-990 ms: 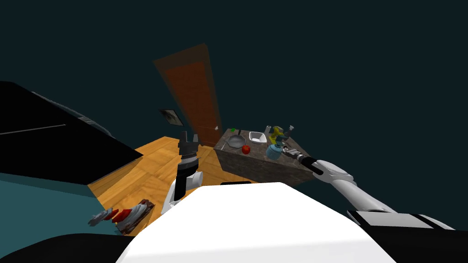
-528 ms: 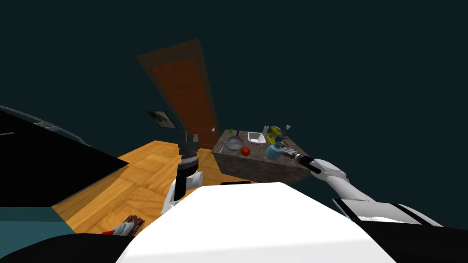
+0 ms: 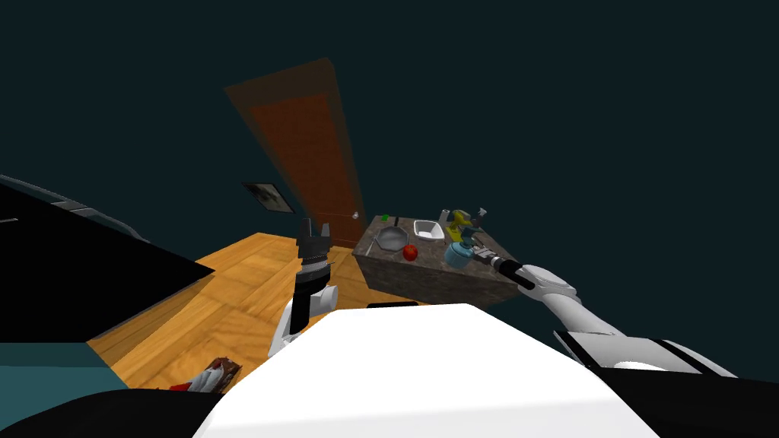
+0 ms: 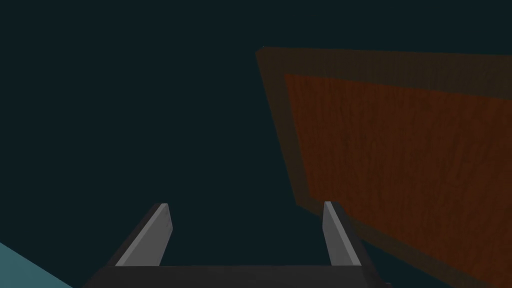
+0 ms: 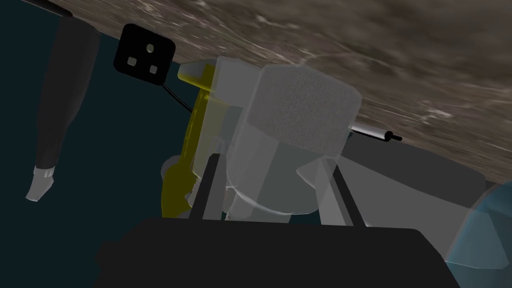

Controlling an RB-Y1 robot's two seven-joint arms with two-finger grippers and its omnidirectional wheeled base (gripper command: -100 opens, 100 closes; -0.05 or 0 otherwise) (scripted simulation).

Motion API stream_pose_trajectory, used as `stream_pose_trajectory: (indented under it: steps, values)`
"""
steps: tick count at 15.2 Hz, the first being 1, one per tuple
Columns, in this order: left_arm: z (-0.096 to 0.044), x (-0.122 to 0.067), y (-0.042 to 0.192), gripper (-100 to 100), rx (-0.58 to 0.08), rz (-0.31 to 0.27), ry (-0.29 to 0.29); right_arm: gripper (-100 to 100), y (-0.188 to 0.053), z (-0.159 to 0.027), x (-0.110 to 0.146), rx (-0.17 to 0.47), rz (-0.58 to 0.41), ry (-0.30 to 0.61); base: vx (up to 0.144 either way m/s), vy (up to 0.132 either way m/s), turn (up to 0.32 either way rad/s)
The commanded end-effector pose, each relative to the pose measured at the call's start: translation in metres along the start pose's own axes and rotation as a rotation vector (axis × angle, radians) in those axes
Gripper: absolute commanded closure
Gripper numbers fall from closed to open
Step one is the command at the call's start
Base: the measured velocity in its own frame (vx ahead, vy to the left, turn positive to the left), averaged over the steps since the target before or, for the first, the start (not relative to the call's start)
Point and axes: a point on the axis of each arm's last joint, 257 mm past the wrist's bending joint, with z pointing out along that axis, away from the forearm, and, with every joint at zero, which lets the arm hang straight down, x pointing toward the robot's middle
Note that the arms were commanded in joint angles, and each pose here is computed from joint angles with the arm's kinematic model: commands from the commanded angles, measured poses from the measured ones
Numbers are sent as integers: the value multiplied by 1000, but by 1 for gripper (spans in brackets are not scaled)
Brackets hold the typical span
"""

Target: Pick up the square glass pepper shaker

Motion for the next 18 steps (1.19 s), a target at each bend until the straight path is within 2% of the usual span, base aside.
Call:
stream_pose_trajectory:
  steps: [1, 2, 8, 13, 15, 18]
  values:
    - [0, 0, 0, 0, 0, 0, 0, 100, -6, -9, 6, 23, -11, 16, -112, -68, 312]
    - [0, 0, 0, 0, 0, 0, 0, 100, -10, -7, -1, 39, -4, 3, -122, -89, 240]
    - [0, 0, 0, 0, 0, 0, 0, 100, -18, -15, 0, 86, 7, 9, -77, -51, 125]
    - [0, 0, 0, 0, 0, 0, 0, 100, -18, -29, 7, 121, 26, 34, -75, -34, 163]
    - [0, 0, 0, 0, 0, 0, 0, 100, -22, -28, 5, 140, 39, 31, -80, -40, 104]
    - [0, 0, 0, 0, 0, 0, 0, 100, -17, -38, 15, 151, 59, 59, -73, -38, 151]
